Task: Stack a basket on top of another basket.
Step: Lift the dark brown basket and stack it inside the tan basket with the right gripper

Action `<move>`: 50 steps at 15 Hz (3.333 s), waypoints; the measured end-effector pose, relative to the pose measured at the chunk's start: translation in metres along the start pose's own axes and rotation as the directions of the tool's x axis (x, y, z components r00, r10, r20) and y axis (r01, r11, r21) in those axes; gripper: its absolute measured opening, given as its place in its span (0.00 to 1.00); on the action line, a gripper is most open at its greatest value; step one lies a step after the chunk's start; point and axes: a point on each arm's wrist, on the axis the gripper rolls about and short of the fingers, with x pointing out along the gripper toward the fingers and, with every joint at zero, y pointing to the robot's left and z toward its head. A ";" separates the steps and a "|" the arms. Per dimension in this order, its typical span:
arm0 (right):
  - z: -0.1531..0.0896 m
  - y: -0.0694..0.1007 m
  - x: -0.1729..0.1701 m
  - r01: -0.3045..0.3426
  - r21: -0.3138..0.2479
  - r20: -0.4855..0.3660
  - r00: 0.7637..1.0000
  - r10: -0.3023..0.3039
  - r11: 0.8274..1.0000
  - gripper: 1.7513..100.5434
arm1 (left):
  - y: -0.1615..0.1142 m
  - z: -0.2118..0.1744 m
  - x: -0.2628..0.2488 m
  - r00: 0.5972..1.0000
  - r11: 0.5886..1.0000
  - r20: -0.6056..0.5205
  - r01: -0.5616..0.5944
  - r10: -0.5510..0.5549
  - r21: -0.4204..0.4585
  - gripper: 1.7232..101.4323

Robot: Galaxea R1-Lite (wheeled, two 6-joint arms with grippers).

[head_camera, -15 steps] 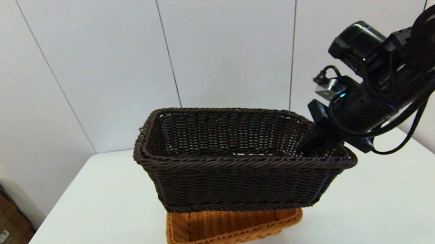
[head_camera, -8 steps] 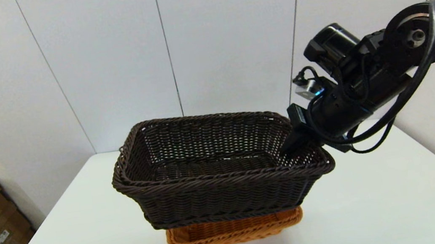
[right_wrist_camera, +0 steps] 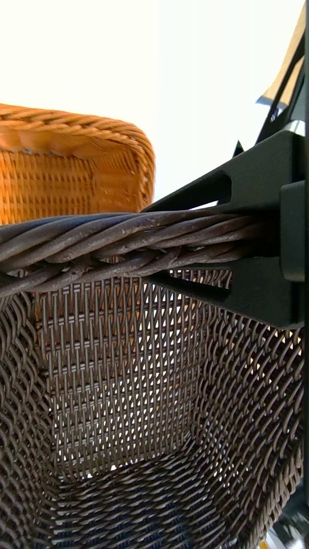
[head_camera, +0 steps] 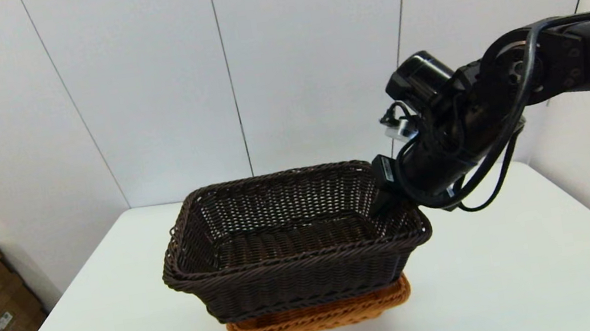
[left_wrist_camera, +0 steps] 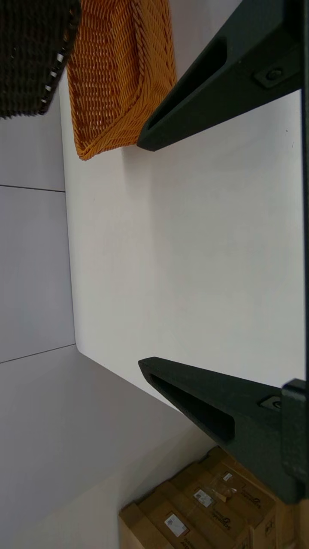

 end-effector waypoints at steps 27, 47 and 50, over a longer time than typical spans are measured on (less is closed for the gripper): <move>0.043 -0.022 0.056 0.063 -0.033 -0.020 0.998 -0.064 0.997 0.14 | 0.000 0.000 0.000 1.000 1.000 0.000 0.000 0.000 0.000 0.96; 0.053 -0.044 0.072 0.087 0.030 -0.060 0.995 -0.085 0.996 0.14 | 0.000 0.000 0.000 1.000 1.000 0.000 0.000 0.000 0.000 0.96; 0.056 -0.048 0.070 0.060 0.039 -0.067 0.996 -0.057 0.997 0.14 | 0.000 0.000 0.000 1.000 1.000 0.000 0.000 0.000 0.000 0.96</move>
